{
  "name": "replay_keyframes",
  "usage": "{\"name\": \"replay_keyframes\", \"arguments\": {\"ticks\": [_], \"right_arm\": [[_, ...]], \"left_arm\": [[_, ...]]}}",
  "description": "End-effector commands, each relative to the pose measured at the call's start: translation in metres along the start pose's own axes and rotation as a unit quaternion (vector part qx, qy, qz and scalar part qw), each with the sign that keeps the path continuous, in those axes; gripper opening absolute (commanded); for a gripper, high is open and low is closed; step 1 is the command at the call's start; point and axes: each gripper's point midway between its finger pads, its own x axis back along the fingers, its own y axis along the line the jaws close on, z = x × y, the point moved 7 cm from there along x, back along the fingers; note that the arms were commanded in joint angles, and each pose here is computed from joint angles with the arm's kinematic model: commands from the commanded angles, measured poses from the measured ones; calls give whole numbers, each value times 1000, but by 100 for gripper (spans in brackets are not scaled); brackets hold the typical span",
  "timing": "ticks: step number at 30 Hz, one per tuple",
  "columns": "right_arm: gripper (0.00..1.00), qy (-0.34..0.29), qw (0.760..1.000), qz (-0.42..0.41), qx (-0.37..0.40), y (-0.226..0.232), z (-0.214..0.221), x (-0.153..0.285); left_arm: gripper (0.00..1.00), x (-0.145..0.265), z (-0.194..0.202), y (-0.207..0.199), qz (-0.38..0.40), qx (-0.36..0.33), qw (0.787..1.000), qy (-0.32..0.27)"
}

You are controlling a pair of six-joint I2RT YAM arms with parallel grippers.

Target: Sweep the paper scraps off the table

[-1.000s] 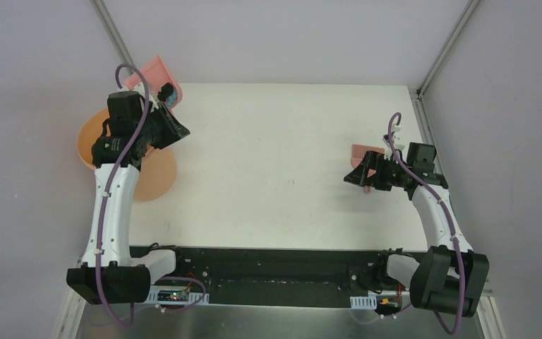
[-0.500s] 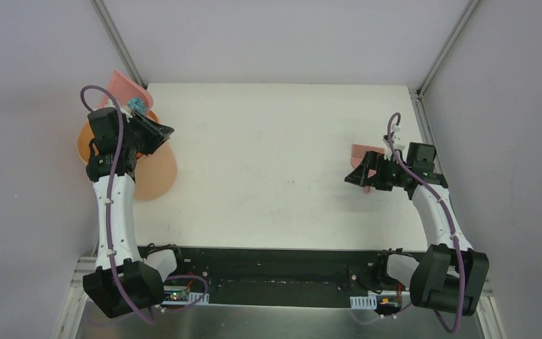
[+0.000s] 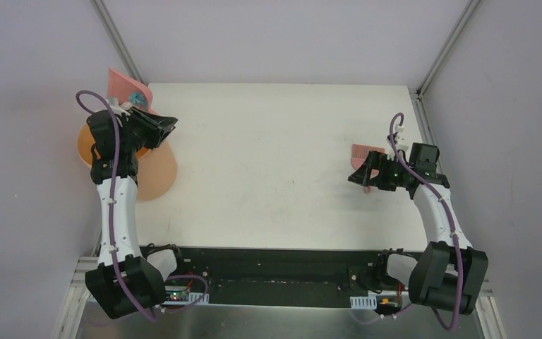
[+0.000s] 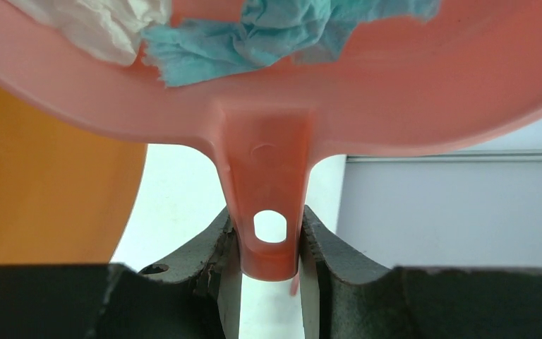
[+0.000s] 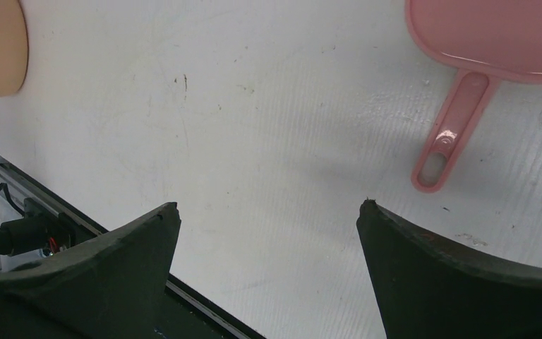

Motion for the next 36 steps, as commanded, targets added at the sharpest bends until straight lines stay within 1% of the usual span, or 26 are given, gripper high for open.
{"name": "replay_keyframes", "arguments": {"ticks": [1, 3, 5, 8, 11, 17, 20, 23, 25, 31, 34, 36], "right_arm": [[100, -25, 999, 13, 20, -6, -7, 3], [100, -29, 999, 18, 17, -8, -8, 5], [100, -33, 999, 21, 12, -11, -8, 6], [100, -34, 999, 25, 5, -15, -8, 6], [100, -32, 999, 28, 0, -19, -8, 4], [100, -37, 999, 35, -5, -23, -9, 7], [100, -43, 998, 35, -5, -24, -9, 9], [100, -46, 998, 35, -7, -24, -9, 10], [100, -46, 998, 35, -10, -25, -9, 11], [100, -47, 998, 33, -13, -26, -9, 11], [100, -48, 998, 32, -14, -26, -9, 11], [100, -49, 998, 32, -13, -26, -9, 12]], "left_arm": [[0, -3, -12, -18, 110, 64, 992, -11], [0, -5, -14, -25, 160, 97, 982, -15], [0, -5, -16, -27, 191, 123, 973, -26], [0, -5, -18, -27, 214, 153, 964, -37], [0, -2, -21, -31, 254, 171, 951, -51], [0, 11, -26, -45, 319, 184, 927, -71], [0, 13, -28, -38, 338, 230, 908, -90], [0, 14, -30, -25, 350, 281, 885, -122], [0, 17, -33, -22, 364, 299, 870, -141], [0, 38, -41, -31, 431, 306, 829, -183], [0, 46, -44, -38, 456, 308, 814, -187], [0, 51, -45, -43, 471, 314, 805, -180]]}}
